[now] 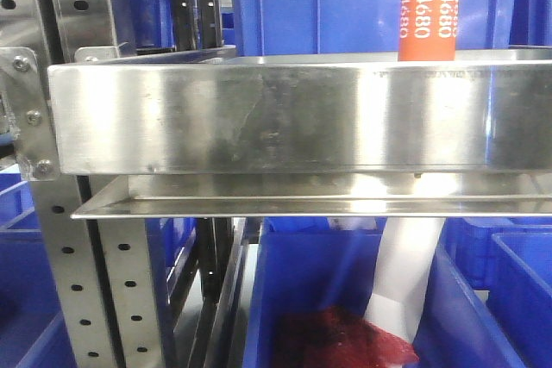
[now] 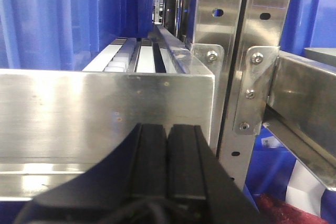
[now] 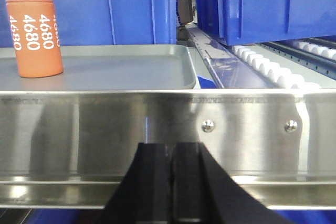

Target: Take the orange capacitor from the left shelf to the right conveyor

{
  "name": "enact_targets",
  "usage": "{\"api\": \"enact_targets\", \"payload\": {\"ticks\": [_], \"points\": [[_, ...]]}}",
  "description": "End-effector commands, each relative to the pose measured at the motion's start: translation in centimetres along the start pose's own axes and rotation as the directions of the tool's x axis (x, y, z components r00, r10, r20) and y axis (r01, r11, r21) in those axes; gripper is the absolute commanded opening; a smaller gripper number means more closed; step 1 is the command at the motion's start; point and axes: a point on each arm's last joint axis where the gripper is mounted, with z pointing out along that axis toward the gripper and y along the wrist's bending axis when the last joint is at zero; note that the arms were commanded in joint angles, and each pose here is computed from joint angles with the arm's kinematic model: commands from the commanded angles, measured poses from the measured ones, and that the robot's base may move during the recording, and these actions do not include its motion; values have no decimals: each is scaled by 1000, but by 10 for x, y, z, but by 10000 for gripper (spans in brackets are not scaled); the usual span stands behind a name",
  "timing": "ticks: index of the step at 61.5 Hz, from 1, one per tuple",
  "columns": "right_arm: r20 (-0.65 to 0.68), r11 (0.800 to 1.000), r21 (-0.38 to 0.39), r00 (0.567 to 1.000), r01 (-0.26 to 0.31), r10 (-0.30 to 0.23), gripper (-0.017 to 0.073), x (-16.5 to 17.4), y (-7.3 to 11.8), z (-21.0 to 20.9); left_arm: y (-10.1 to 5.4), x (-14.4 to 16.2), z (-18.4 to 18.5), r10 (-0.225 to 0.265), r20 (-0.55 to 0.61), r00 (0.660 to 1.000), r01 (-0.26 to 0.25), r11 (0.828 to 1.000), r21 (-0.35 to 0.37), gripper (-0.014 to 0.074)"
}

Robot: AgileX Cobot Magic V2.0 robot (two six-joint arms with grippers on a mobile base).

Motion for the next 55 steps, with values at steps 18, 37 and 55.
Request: {"api": "enact_targets", "payload": {"ticks": [18, 37, 55], "points": [[166, 999, -20, 985, -42, 45, 57, -70, 6, -12, 0, -11, -2, -4, 107, 994, 3, 1000, 5, -127], [129, 999, -21, 991, -42, 44, 279, -161, 13, 1, 0, -11, -2, -4, 107, 994, 3, 1000, 5, -127], [-27, 988, -149, 999, -43, 39, 627, -168, 30, 48, 0, -11, -2, -4, 107, 994, 3, 1000, 5, -127]]}}
